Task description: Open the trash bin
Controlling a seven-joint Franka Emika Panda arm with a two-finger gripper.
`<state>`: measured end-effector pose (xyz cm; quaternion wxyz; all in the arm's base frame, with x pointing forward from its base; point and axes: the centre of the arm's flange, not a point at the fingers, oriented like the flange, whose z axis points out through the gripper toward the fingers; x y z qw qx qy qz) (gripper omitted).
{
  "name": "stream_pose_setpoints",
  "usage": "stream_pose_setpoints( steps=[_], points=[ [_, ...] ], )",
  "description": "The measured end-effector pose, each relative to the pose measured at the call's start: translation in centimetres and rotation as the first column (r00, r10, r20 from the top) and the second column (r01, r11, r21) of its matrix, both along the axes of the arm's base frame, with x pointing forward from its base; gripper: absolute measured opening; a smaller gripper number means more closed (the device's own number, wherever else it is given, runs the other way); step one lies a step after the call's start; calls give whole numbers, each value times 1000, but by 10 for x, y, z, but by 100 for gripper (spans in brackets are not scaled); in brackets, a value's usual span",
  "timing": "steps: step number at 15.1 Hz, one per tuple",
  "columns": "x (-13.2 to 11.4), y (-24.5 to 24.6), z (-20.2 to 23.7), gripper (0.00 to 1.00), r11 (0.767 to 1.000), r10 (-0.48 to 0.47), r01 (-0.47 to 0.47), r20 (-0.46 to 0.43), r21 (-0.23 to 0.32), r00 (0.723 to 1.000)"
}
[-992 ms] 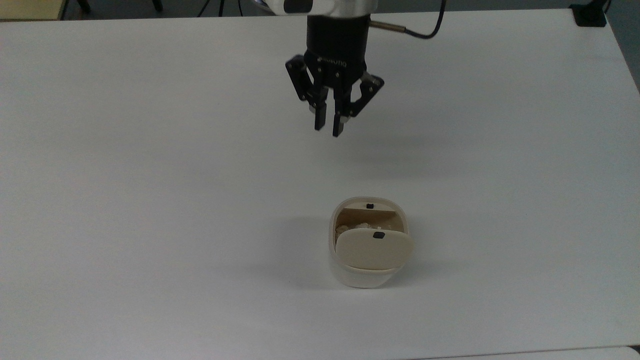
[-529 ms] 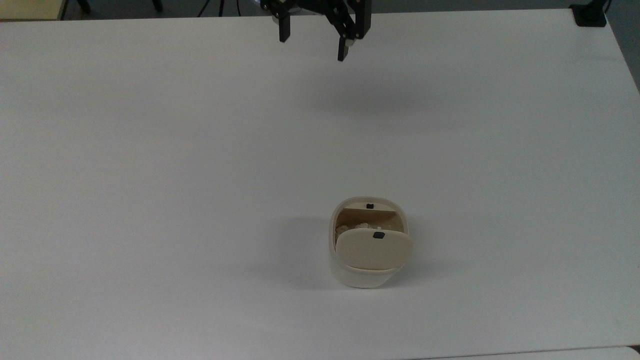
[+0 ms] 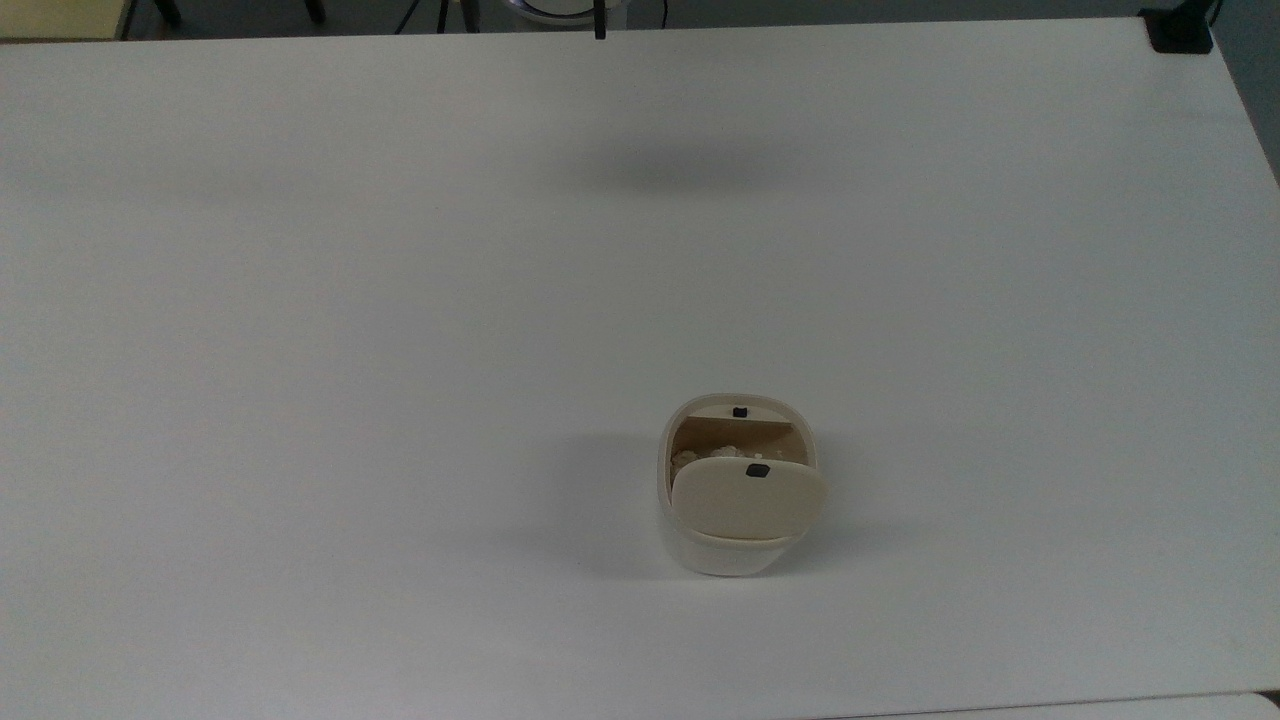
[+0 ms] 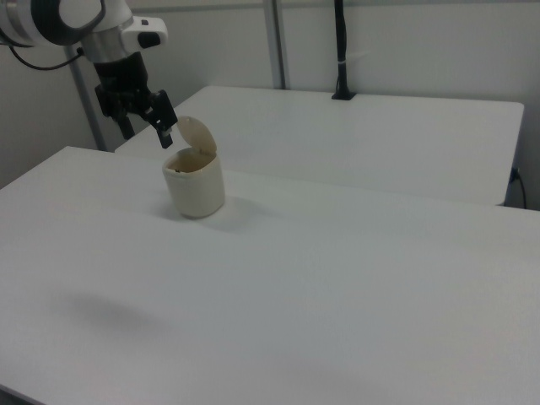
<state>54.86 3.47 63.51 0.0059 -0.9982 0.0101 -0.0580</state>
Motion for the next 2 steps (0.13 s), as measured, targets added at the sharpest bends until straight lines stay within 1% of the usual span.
stream_pose_setpoints(
  steps=[2],
  points=[
    [0,-2,-1,100,999,32,-32,-1,-4,1000]
  ],
)
